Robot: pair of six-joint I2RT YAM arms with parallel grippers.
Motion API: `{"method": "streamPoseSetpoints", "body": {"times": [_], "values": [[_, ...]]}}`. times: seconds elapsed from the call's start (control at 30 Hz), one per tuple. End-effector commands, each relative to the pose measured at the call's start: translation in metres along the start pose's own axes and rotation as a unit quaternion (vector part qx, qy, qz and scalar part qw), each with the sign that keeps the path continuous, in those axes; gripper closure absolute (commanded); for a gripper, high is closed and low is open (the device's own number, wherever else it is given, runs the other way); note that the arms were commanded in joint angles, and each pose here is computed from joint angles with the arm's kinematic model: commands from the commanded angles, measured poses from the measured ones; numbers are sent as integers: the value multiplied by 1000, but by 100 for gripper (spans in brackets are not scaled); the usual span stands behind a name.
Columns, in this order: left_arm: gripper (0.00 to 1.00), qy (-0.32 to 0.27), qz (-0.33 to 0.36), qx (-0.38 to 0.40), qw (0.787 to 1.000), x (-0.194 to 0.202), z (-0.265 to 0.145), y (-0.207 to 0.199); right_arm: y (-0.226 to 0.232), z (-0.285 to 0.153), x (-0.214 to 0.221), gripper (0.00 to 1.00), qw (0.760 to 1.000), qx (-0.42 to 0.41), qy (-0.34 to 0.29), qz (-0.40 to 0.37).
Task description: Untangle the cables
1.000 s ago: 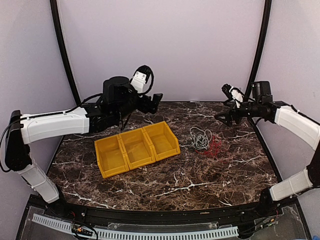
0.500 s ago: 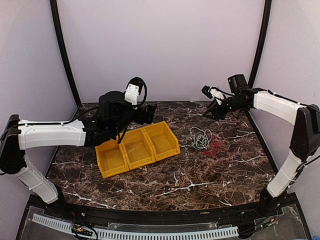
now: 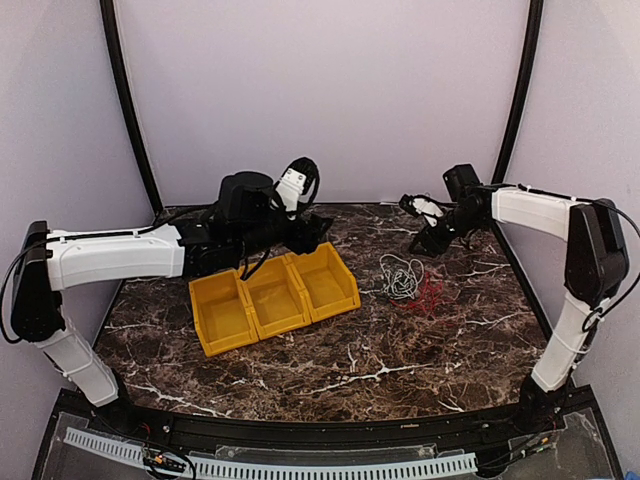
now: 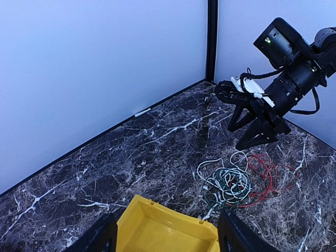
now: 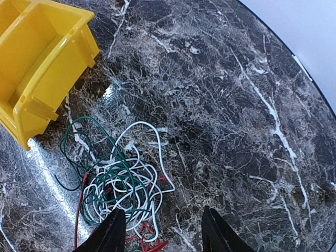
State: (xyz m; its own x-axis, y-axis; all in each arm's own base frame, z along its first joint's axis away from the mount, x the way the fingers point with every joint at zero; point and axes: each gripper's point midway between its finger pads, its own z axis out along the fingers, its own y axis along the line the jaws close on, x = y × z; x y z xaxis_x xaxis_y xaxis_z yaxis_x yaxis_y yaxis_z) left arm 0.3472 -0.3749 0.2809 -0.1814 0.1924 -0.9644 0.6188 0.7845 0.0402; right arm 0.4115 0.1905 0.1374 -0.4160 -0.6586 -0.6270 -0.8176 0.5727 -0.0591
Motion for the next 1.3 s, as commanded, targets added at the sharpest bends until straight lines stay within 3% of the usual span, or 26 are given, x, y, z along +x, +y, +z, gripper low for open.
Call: {"method": "streamPoseSetpoints", "body": {"times": [0.0,0.23,0.47,0.7,0.87,1.0,1.27], "values": [[32,11,-2,21,1000,0,-2,-10,4,17,12,50,999,-13,25,19],[32,8,5,2,1000,2,-1,-5,7,27,23,56,998,-26,42,31],[32,15,14,2,1000,8,2,-8,10,31,30,74,997,-32,55,36],[32,24,19,9,999,15,5,-15,11,31,35,74,997,-30,61,40],[29,38,22,18,999,21,10,-19,13,30,36,90,996,-35,65,46],[29,42,21,27,999,22,11,-23,14,17,34,100,997,-27,63,46],[31,42,52,84,994,30,8,-54,52,-38,14,100,997,-70,5,26]]}}
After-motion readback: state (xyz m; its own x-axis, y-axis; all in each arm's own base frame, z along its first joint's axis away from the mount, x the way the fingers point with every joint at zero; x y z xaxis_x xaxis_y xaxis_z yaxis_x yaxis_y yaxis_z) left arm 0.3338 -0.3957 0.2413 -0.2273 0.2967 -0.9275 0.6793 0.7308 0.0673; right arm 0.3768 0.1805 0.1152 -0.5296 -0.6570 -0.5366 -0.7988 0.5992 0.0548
